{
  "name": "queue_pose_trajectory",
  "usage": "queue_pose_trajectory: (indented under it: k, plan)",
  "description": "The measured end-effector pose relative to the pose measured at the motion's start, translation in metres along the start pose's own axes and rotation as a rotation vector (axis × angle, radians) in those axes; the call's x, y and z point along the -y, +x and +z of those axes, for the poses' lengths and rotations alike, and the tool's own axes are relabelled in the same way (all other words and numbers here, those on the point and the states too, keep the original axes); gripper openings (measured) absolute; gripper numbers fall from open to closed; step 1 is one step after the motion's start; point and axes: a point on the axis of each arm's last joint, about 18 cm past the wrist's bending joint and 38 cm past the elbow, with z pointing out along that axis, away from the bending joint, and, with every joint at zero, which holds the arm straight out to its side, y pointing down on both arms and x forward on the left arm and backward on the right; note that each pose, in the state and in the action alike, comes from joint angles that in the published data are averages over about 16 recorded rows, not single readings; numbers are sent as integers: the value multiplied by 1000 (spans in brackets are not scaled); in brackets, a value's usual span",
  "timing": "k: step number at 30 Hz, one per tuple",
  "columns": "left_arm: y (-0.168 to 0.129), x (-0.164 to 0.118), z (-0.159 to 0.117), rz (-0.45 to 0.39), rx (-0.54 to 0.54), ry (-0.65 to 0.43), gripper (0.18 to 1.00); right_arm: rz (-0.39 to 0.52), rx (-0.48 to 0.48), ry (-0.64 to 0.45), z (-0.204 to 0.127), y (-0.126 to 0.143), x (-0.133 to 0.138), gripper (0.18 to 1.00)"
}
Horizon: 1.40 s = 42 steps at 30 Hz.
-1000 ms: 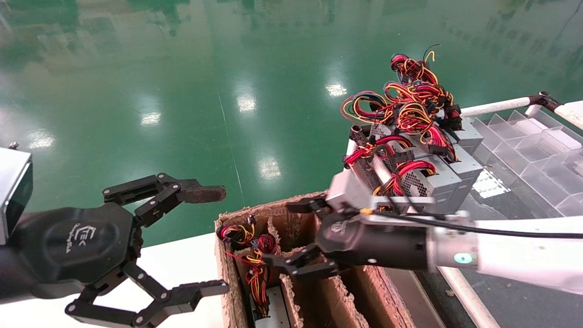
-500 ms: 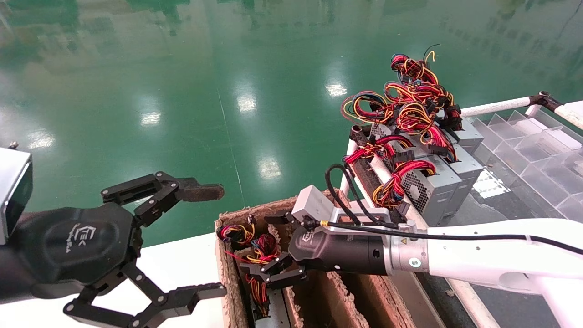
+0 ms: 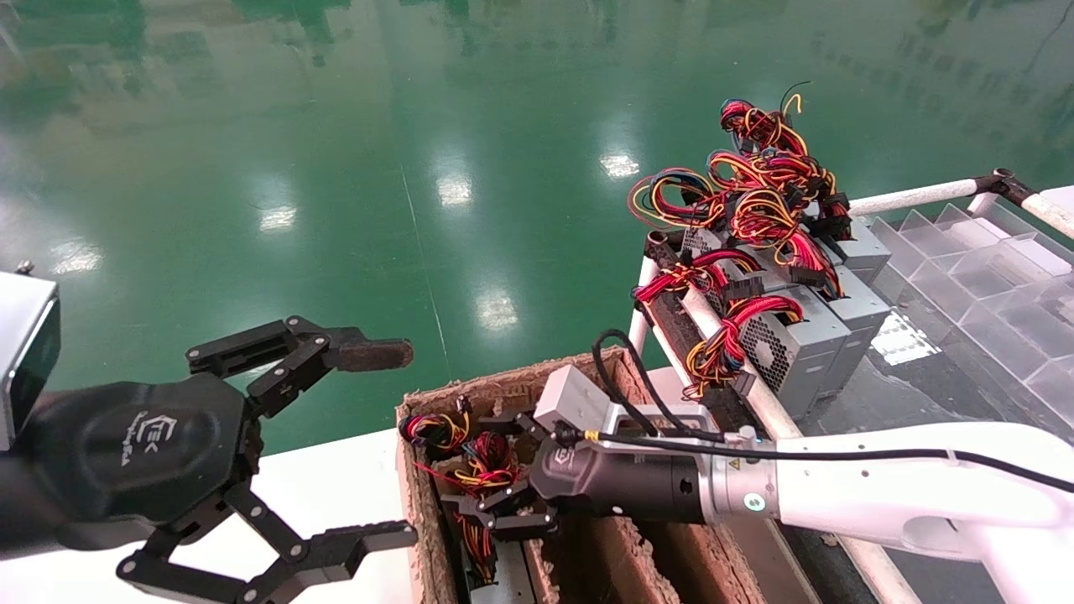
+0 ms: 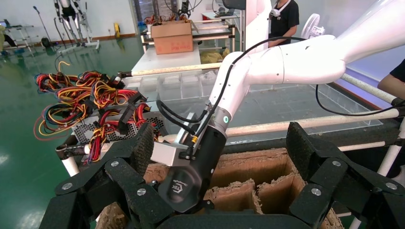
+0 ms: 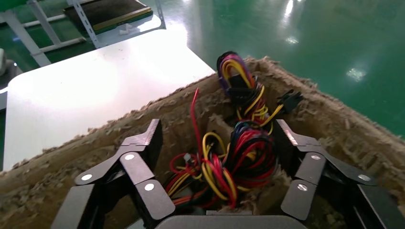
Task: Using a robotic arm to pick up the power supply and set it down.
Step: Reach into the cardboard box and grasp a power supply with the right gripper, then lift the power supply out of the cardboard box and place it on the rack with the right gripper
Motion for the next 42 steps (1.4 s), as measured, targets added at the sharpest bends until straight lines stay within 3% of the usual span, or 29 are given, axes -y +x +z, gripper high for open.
queue_pose_trajectory:
  k: [21, 27, 34, 42]
  plan:
    - [0, 0, 0, 0, 0, 0, 1001, 10, 11, 12, -10, -5, -11, 428]
    - [0, 0, 0, 0, 0, 0, 1001, 14, 12, 23, -15, -8, -12, 332]
    - [0, 0, 0, 0, 0, 0, 1001, 26, 17, 45, -22, -11, -9, 264]
    - [0, 0, 0, 0, 0, 0, 1001, 45, 24, 83, -37, -13, -1, 243]
